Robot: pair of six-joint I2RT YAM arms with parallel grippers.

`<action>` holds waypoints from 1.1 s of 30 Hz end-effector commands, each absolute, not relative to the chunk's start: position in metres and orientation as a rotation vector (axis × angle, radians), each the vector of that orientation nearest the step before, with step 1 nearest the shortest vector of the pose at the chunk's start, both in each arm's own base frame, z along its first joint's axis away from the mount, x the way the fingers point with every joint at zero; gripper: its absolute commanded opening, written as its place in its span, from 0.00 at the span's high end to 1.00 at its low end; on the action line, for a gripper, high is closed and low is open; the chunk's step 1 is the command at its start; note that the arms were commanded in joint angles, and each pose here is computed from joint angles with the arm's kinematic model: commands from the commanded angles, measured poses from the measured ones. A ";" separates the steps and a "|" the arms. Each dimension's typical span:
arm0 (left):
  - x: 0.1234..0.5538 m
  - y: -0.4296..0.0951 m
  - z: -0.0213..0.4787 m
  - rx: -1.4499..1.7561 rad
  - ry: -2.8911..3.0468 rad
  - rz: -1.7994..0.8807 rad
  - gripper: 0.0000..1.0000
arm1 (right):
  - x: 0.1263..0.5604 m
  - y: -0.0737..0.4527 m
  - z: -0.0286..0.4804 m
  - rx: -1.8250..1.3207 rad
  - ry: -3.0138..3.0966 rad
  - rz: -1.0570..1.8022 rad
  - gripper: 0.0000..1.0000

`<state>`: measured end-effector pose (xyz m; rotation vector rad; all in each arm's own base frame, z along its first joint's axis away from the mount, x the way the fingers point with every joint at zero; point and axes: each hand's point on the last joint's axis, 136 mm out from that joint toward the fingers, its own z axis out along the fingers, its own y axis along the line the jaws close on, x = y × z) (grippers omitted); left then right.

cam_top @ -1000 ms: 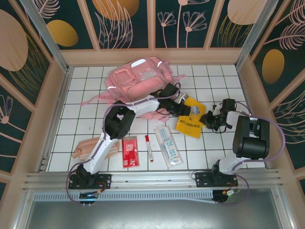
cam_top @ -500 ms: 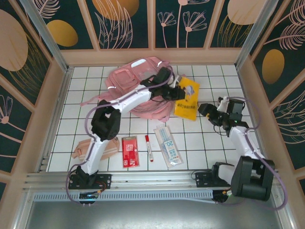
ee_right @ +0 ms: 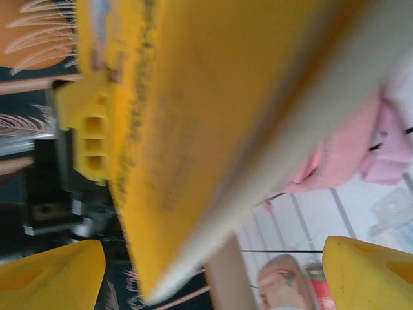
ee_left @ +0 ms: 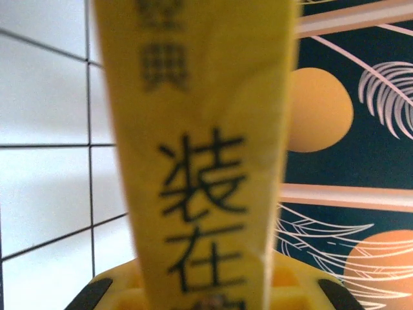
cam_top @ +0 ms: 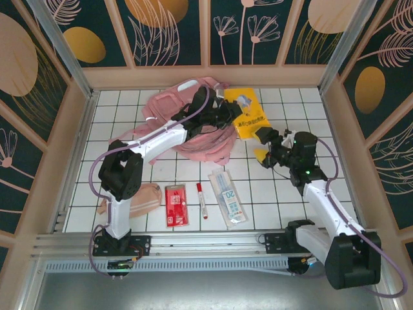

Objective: Pack the student bag

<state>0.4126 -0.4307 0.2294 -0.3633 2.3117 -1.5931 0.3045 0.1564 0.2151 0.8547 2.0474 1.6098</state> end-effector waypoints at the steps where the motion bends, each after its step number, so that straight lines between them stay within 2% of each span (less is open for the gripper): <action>1: 0.407 -0.428 0.285 -0.469 2.154 -1.801 1.00 | 0.326 0.165 0.244 0.887 1.882 1.722 0.14; 5: 0.396 -0.420 0.281 -0.576 2.135 -1.893 1.00 | 0.338 0.162 0.242 0.932 1.834 1.683 0.24; 6: 0.393 -0.416 0.279 -0.612 2.125 -1.912 1.00 | 0.341 0.159 0.242 0.944 1.810 1.680 0.30; 8: 0.388 -0.410 0.276 -0.665 2.115 -1.937 0.99 | 0.345 0.155 0.248 0.935 1.761 1.670 0.45; 9: 0.385 -0.408 0.274 -0.684 2.120 -1.949 0.99 | 0.348 0.155 0.250 0.930 1.752 1.659 0.57; 11: 0.380 -0.406 0.272 -0.688 2.129 -1.962 0.95 | 0.353 0.155 0.256 0.898 1.743 1.643 0.74; 12: 0.377 -0.405 0.271 -0.681 2.135 -1.965 0.89 | 0.356 0.156 0.258 0.881 1.741 1.639 0.89; 13: 0.375 -0.403 0.271 -0.647 2.141 -1.945 0.80 | 0.358 0.156 0.262 0.853 1.730 1.633 1.00; 15: 0.377 -0.393 0.268 -0.535 2.162 -1.829 0.70 | 0.361 0.154 0.269 0.806 1.724 1.603 1.00; 17: 0.386 -0.373 0.262 -0.385 2.190 -1.629 0.65 | 0.366 0.146 0.283 0.737 1.715 1.538 1.00; 20: 0.403 -0.339 0.242 -0.030 2.216 -1.142 0.52 | 0.369 0.119 0.305 0.688 1.677 1.390 1.00; 22: 0.401 -0.330 0.227 0.245 2.215 -0.917 0.50 | 0.371 0.092 0.315 0.700 1.657 1.285 1.00; 24: 0.395 -0.328 0.209 0.441 2.236 -0.813 0.50 | 0.372 0.066 0.323 0.715 1.645 1.198 1.00; 29: 0.395 -0.335 0.167 0.677 2.301 -0.656 0.49 | 0.368 0.022 0.330 0.713 1.670 1.001 1.00; 33: 0.392 -0.360 0.149 0.822 2.337 -0.702 0.49 | 0.363 0.013 0.332 0.694 1.697 0.935 1.00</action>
